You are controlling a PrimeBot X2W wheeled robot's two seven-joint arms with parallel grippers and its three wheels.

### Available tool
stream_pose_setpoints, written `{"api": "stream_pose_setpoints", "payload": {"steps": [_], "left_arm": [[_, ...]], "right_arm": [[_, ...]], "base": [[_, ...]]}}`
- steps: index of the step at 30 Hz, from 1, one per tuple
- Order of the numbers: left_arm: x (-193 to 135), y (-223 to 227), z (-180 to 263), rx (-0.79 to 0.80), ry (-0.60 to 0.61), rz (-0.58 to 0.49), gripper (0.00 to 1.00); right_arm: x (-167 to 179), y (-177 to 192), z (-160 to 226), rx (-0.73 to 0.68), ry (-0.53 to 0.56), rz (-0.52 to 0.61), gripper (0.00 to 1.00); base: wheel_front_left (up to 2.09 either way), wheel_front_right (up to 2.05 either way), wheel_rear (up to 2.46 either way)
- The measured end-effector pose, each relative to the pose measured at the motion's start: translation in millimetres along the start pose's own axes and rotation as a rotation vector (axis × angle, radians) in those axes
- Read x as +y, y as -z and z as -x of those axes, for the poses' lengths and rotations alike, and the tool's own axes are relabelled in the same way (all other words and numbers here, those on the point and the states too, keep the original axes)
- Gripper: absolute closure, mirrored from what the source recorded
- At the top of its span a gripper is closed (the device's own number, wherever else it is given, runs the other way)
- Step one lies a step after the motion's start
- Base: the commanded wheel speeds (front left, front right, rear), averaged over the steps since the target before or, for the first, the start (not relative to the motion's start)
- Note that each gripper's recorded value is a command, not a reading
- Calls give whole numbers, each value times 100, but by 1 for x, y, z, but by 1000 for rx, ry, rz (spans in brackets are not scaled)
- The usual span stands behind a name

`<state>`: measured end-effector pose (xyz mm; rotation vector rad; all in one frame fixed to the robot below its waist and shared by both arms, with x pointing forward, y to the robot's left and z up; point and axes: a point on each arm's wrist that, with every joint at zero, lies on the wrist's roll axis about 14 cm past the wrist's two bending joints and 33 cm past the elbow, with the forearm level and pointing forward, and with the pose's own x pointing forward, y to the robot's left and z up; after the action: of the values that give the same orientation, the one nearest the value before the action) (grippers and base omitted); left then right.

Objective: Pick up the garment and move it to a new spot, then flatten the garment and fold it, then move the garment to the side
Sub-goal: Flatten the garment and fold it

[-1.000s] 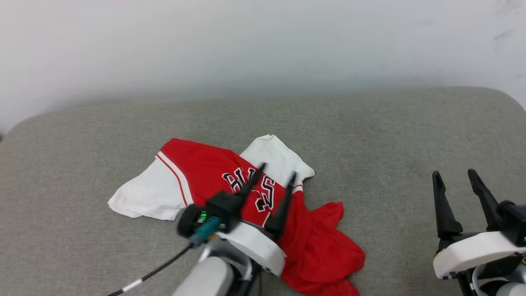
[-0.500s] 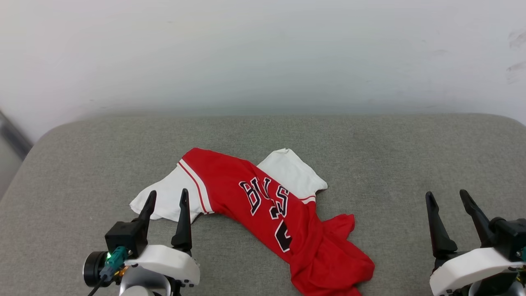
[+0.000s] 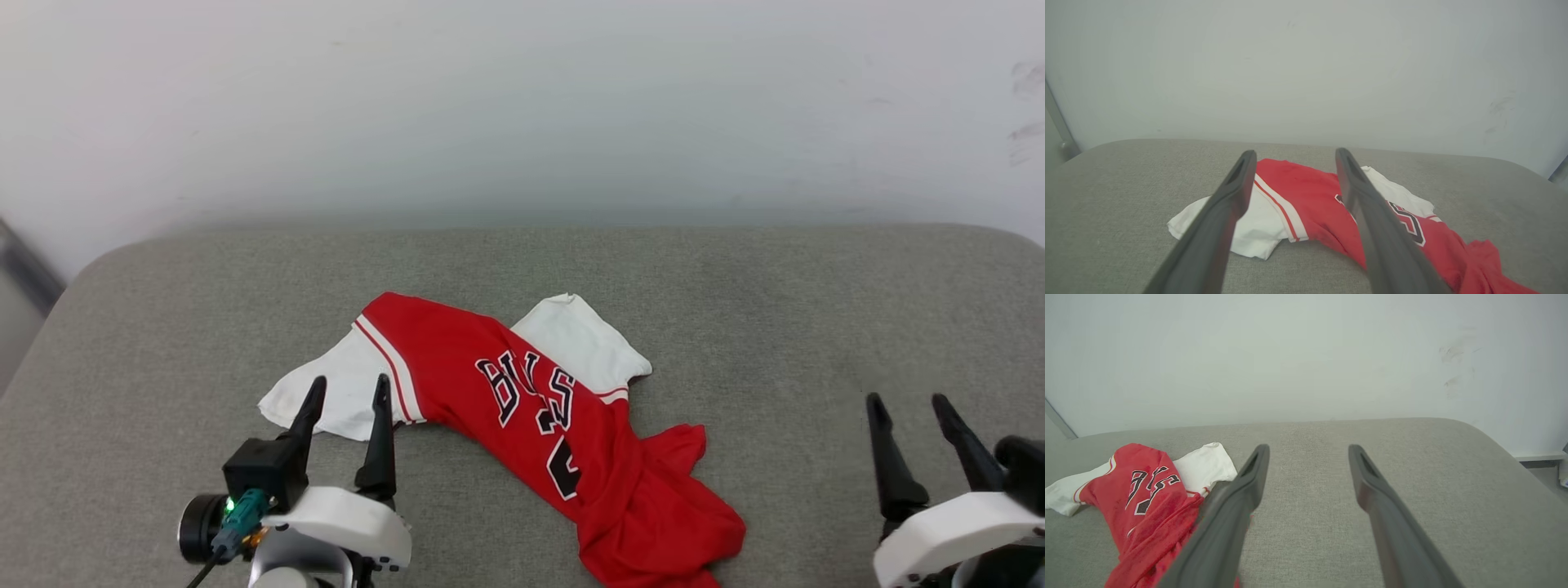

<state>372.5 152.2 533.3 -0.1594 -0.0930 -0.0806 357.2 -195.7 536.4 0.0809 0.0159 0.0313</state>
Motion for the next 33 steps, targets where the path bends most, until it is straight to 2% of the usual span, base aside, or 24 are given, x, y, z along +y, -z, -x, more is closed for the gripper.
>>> {"api": "stream_pose_setpoints", "payload": {"steps": [7, 11, 16, 23, 28, 33], "left_arm": [[1, -13, -7, -45, -5, -5, 0], [0, -14, -17, -62, -15, 4, 0], [8, -5, -24, -49, -47, 14, 0], [18, 7, -36, -26, -78, 16, 0], [25, 18, -41, 3, -99, 8, 0], [34, 26, -40, 24, -128, 3, 0]], "right_arm": [[-21, 42, -23, 246, 43, -90, 0], [-12, 58, -58, 404, -11, -107, 0], [31, 79, -102, 610, -157, -115, 0], [95, 111, -136, 834, -353, -50, 0], [121, 147, -143, 973, -425, -7, 0], [130, 179, -138, 1102, -457, 23, 0]], "base": [[0, 0, 0], [0, 0, 0], [0, 0, 0], [0, 0, 0], [0, 0, 0], [0, 0, 0]]}}
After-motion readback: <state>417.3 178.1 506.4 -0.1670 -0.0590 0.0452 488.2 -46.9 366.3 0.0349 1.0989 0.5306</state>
